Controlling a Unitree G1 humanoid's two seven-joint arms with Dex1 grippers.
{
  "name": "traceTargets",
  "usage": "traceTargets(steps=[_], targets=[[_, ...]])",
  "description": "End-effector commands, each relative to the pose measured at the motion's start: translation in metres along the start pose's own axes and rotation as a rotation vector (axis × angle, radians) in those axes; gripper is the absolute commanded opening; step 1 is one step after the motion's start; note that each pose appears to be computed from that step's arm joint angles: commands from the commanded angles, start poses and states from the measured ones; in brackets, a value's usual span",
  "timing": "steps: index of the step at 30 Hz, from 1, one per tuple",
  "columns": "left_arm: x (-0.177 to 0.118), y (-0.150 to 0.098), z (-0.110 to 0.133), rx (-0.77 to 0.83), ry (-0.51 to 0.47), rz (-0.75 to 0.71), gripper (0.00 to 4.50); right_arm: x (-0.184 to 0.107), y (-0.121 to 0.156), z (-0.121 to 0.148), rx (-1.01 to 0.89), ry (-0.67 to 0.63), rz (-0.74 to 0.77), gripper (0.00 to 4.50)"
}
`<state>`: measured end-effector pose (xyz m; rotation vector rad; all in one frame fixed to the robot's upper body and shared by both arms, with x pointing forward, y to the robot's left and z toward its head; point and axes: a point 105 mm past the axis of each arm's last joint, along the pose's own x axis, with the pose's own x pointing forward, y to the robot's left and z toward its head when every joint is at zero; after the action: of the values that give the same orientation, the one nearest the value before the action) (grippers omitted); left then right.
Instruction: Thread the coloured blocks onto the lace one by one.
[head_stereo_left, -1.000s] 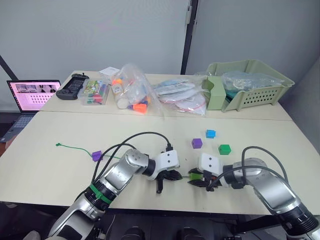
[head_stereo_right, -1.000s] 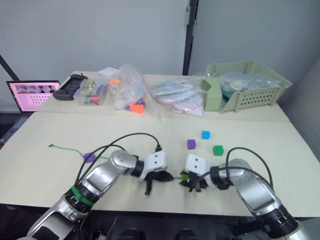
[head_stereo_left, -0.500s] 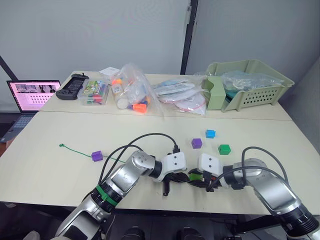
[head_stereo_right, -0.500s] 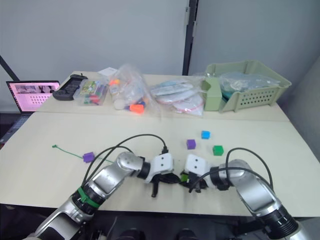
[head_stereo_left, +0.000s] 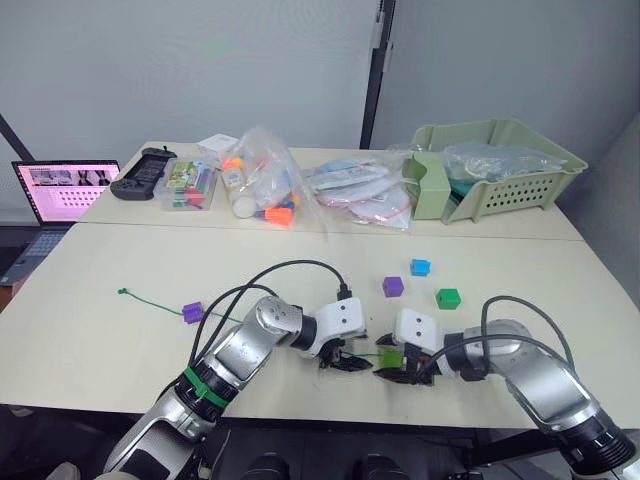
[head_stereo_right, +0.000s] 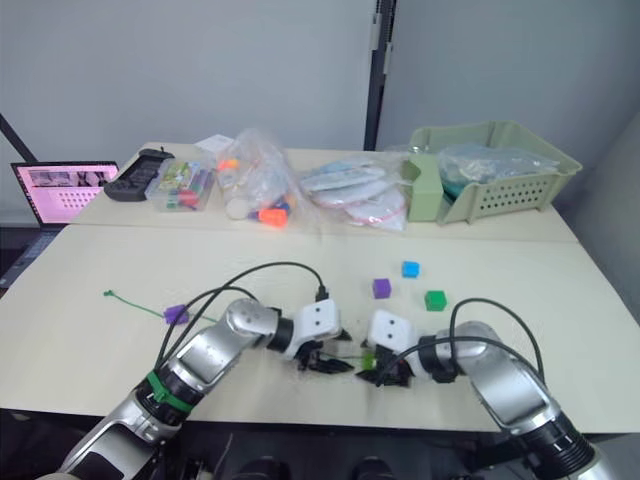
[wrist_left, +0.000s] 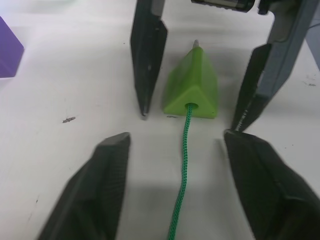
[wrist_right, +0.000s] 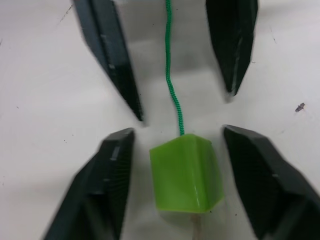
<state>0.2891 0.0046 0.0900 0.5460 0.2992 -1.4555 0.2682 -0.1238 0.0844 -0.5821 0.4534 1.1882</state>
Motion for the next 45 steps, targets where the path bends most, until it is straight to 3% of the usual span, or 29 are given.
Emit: traceTargets(steps=[1,10,24,34,40,45], targets=[[-0.006,0.002,0.014,0.050,-0.022,0.004,4.48,-0.005,0.006,-0.002,0.018,0.007,0.007,4.50],[0.018,-0.005,0.036,0.081,-0.002,-0.050,4.48,-0.060,0.008,-0.005,0.067,-0.017,-0.049,4.50],[0.043,-0.007,0.019,0.105,0.170,-0.065,4.48,-0.059,0.002,-0.008,0.067,0.007,-0.089,4.50],[0.041,-0.015,0.010,0.099,0.177,-0.112,1.35,-0.052,0.000,-0.014,0.050,0.032,-0.087,4.50],[0.040,-0.014,0.009,0.103,0.181,-0.115,1.31,-0.045,-0.005,-0.021,0.031,0.031,-0.073,4.50],[0.040,-0.014,0.009,0.104,0.180,-0.118,1.31,-0.039,-0.006,-0.024,0.018,0.031,-0.053,3.00]])
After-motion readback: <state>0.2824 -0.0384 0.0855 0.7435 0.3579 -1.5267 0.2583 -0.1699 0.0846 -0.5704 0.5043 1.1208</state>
